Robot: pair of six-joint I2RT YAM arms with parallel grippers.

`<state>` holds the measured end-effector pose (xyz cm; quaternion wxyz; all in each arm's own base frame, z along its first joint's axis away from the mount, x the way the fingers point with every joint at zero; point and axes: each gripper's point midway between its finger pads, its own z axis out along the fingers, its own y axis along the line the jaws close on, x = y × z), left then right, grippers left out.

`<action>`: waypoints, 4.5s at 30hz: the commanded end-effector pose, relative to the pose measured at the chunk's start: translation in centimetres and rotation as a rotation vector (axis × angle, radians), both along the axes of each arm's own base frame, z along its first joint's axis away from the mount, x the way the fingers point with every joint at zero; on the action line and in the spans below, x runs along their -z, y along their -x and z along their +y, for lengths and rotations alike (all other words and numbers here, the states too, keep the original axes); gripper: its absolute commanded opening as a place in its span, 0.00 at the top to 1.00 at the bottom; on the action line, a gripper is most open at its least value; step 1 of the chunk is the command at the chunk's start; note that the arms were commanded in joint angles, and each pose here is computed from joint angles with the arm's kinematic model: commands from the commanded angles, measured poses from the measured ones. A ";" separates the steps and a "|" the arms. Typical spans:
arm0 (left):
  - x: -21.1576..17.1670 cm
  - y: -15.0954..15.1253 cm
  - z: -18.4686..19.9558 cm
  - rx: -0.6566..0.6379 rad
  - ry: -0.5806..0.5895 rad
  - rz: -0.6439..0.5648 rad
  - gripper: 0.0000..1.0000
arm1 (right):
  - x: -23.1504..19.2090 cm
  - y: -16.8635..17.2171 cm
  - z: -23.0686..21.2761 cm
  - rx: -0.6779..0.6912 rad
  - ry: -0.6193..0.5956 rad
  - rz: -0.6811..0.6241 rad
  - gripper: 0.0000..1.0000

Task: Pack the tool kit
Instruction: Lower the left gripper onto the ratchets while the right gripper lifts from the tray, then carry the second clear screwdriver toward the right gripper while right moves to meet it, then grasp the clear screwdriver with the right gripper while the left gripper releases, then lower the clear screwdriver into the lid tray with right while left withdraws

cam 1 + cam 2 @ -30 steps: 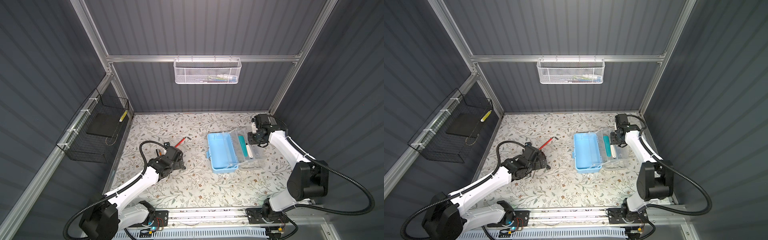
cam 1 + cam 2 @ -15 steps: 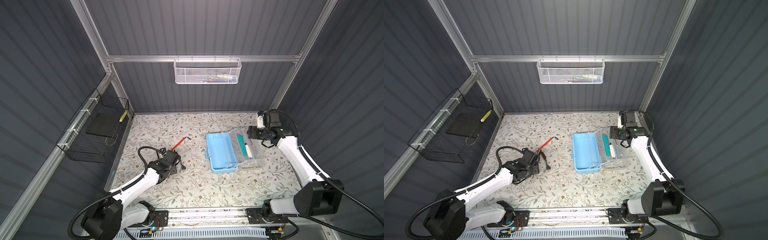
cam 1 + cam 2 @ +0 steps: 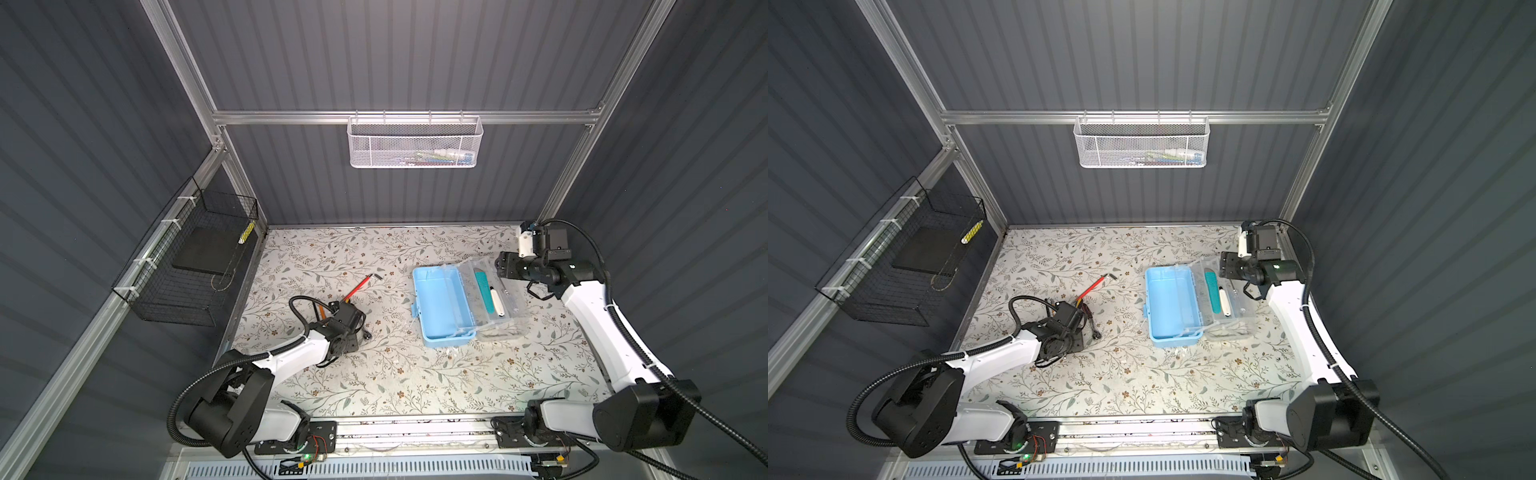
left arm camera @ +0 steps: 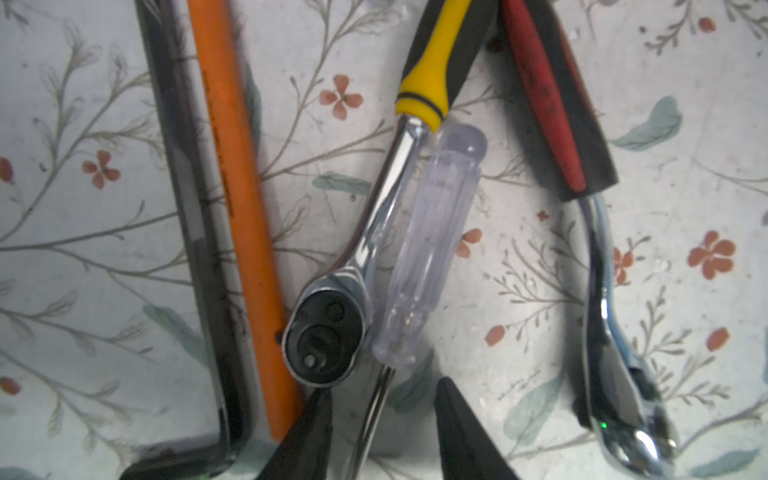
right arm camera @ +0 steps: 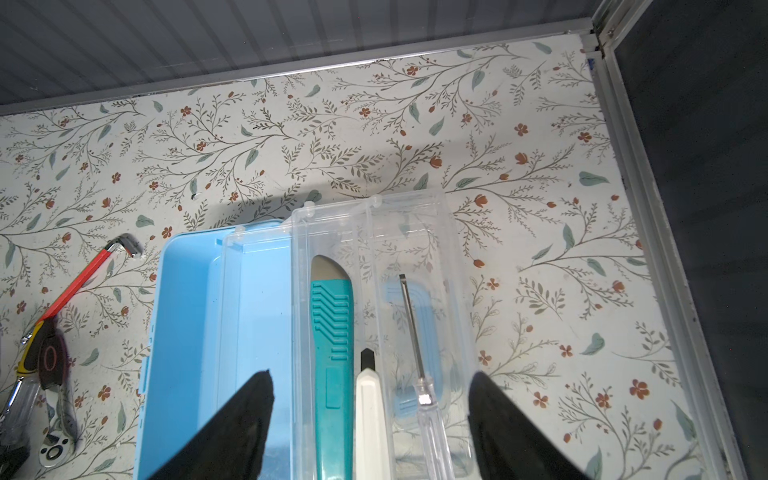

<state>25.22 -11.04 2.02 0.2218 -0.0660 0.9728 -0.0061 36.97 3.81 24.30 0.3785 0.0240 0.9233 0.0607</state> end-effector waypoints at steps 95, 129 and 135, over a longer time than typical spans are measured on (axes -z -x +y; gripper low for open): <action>-16.6 -1.3 -26.0 0.549 0.657 -0.401 0.15 | 3.0 4.7 17.7 -0.382 -0.500 0.080 0.95; -13.2 -1.0 -14.8 0.342 0.276 -0.450 0.00 | 5.8 -1.0 -2.0 -0.022 0.225 0.205 0.93; -13.1 -1.0 -14.5 0.340 0.262 -0.453 0.00 | 6.5 -1.3 -1.3 -0.038 0.211 0.221 0.90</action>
